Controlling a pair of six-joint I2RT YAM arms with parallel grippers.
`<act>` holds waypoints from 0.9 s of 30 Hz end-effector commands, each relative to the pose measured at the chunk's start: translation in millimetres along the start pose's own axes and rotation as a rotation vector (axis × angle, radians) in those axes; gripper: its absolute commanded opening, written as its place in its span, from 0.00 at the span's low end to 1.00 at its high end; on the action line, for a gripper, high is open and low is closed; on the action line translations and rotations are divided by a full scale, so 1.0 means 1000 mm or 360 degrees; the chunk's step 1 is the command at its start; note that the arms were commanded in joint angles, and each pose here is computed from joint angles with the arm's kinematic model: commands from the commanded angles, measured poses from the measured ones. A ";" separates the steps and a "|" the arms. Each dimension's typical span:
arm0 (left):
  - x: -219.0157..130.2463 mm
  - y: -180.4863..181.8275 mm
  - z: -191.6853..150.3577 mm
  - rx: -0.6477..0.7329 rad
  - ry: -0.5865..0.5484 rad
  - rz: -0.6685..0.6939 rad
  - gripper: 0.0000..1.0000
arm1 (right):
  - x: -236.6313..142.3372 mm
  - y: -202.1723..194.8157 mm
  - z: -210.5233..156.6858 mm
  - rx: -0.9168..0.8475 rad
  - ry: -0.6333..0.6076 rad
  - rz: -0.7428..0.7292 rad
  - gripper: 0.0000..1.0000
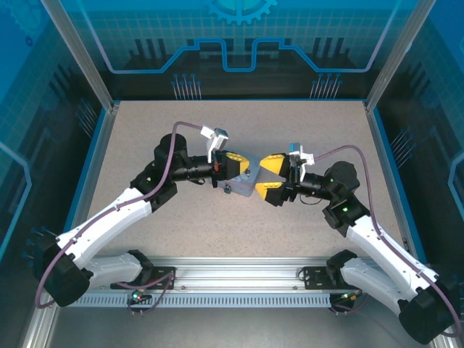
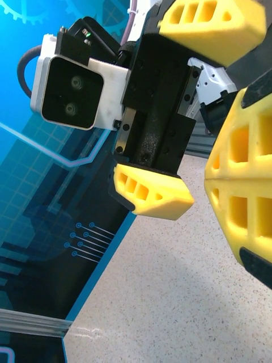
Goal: Unlock the padlock with the key
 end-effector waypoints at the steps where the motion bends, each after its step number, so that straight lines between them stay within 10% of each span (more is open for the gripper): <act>1: -0.003 -0.007 0.027 0.0038 -0.0125 0.0009 0.00 | 0.000 0.011 0.016 -0.0047 -0.0067 0.0019 1.00; 16: -0.001 -0.005 0.040 -0.0035 -0.0190 0.0027 0.00 | 0.006 0.005 0.025 0.0031 -0.0095 -0.0021 0.99; 27: -0.004 -0.009 0.039 -0.0051 -0.0203 0.0000 0.00 | 0.015 0.003 0.029 0.0044 -0.0059 0.0067 0.77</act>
Point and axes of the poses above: each hand's point on the last joint's axis, 136 mm out from that joint toward the fingers, its own x axis out along the fingers, its own y axis along the line the jaws close on, z = x × y, the point moved 1 cm from there along -x, back along the fingers, and after that the axes turned 7 degrees about x, right-handed, at the moved point
